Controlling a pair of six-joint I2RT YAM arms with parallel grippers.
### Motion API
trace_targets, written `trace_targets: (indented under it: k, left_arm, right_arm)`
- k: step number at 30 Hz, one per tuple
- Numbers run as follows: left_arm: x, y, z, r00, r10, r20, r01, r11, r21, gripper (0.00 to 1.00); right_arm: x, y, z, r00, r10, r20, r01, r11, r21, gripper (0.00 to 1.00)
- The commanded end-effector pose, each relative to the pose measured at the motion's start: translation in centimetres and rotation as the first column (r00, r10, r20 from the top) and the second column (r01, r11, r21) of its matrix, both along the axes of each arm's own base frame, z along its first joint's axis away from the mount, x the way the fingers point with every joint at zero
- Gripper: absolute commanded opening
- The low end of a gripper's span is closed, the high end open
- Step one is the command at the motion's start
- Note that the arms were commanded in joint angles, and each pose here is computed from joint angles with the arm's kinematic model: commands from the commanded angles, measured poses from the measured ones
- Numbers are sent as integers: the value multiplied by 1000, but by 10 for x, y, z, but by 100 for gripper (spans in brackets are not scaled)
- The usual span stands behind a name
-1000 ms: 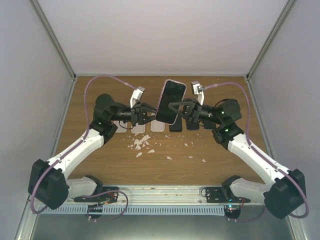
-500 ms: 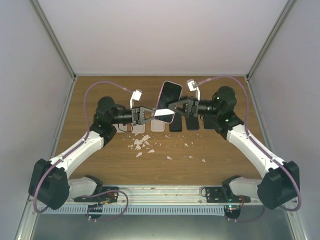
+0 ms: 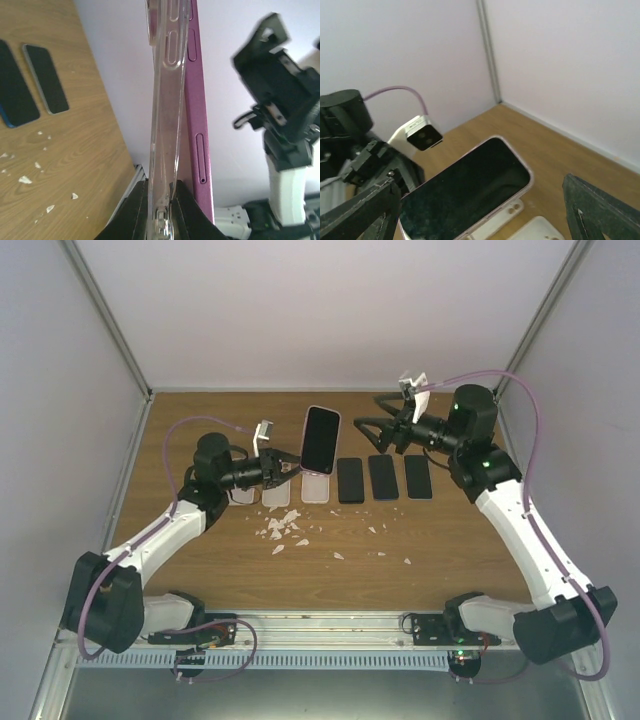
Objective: Take the phone out of the phone case
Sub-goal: Remove the phone case from the phone.
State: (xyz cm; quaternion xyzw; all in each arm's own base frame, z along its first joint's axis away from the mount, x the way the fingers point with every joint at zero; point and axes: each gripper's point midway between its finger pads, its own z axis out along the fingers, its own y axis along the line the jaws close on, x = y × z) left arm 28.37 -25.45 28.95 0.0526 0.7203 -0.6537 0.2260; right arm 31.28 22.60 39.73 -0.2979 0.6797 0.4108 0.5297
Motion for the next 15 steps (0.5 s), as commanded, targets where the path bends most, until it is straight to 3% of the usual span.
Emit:
trace_targets:
  k: [1,8,15]
  left_arm:
    - [21,7,-6,992,105,-71,-103,994,26,0]
    - [33,13,-30,962,176,-211,-163,984,75,0]
    - [31,16,-42,941,158,-297,-153,987,41,0]
  right_arm:
    - [19,-8,-18,980,-118,159,156,953,-258,86]
    - [10,22,-40,954,-17,300,154,885,-439,81]
    - [8,41,-62,925,82,371,148,820,-552,81]
